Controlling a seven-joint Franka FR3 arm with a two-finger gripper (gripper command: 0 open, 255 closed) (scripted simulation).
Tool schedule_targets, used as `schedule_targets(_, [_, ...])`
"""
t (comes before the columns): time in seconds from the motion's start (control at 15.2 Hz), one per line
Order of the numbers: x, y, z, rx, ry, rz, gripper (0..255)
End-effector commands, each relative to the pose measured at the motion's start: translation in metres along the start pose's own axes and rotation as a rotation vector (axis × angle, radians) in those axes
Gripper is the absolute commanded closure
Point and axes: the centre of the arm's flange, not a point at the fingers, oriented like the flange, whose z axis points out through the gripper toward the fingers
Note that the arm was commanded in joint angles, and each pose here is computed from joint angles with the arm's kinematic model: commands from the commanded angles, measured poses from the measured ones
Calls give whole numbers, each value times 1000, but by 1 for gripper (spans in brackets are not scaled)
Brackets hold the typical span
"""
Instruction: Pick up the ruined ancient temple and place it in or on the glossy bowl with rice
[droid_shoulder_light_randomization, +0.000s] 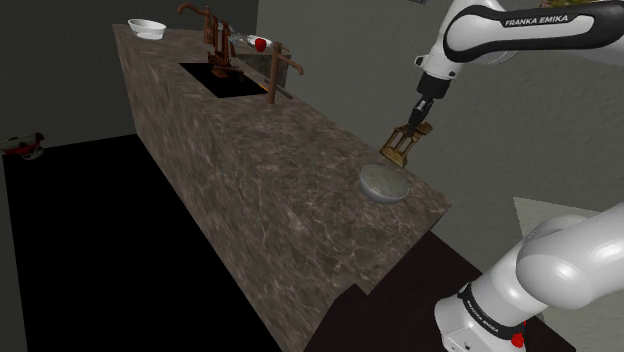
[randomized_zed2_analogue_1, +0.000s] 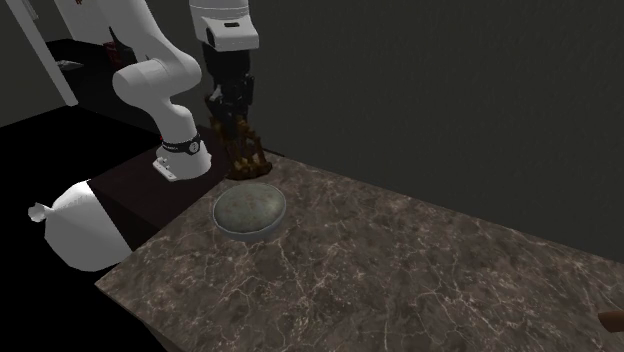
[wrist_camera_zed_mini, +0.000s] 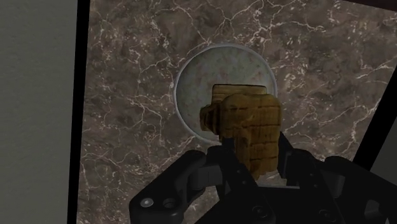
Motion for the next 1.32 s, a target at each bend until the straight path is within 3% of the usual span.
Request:
schedule_targets(0.0, [0, -1, 10, 0, 1, 0, 255])
schedule_targets(0.79, [3, 0, 73, 0, 1, 0, 255])
schedule_targets(1.25, [3, 0, 73, 0, 1, 0, 255])
